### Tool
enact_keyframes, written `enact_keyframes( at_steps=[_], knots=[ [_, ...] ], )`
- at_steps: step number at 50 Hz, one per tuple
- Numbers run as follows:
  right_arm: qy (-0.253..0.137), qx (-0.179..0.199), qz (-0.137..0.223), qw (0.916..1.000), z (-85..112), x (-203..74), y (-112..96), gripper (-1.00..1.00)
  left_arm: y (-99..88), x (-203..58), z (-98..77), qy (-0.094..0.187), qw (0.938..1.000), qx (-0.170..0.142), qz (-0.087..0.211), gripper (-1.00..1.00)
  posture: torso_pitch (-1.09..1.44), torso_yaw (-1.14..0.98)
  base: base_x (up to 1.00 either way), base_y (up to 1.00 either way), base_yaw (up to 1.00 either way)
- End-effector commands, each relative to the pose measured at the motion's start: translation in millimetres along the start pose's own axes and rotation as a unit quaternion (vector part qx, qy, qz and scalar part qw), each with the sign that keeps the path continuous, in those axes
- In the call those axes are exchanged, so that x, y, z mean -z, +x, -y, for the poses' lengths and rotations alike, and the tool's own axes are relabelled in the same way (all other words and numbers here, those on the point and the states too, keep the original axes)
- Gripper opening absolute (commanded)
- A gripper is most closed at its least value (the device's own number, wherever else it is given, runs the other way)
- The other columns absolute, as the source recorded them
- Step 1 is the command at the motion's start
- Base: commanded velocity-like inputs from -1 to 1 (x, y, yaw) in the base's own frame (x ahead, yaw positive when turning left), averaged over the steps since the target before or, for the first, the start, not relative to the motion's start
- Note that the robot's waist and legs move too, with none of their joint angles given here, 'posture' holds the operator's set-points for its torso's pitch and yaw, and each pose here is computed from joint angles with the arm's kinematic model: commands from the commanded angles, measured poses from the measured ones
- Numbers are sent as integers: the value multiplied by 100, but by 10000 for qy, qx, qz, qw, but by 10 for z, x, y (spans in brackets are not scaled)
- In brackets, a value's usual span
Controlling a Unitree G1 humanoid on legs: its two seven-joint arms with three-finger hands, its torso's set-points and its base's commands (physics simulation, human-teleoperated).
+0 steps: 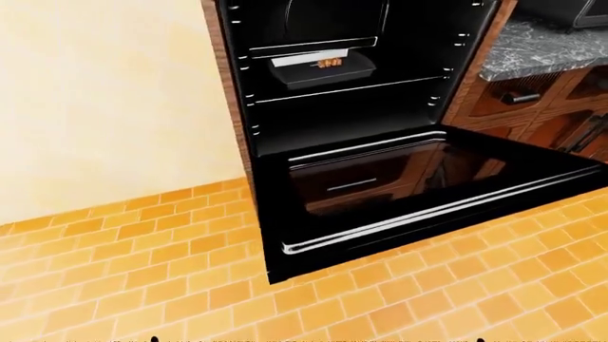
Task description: Close the oven door.
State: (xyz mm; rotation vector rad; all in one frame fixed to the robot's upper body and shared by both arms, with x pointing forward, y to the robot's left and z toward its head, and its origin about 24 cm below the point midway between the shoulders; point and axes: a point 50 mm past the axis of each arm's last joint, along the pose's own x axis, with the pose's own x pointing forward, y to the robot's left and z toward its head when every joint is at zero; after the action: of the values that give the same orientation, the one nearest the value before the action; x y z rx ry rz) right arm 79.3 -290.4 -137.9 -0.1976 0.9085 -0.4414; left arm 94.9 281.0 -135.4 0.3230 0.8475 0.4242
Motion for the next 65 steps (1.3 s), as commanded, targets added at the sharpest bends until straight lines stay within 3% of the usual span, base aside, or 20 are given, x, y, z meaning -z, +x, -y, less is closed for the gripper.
enact_keyframes(
  at_steps=[1,65],
  knots=[
    [0,48,204,9998,25,-77,22,100,51,-103,-137,-37,9992,-282,264,100,0,0,0,34,0],
    [2,50,208,9998,25,-77,22,100,47,-98,-136,-51,9992,-285,264,100,0,0,0,33,0]
  ],
)
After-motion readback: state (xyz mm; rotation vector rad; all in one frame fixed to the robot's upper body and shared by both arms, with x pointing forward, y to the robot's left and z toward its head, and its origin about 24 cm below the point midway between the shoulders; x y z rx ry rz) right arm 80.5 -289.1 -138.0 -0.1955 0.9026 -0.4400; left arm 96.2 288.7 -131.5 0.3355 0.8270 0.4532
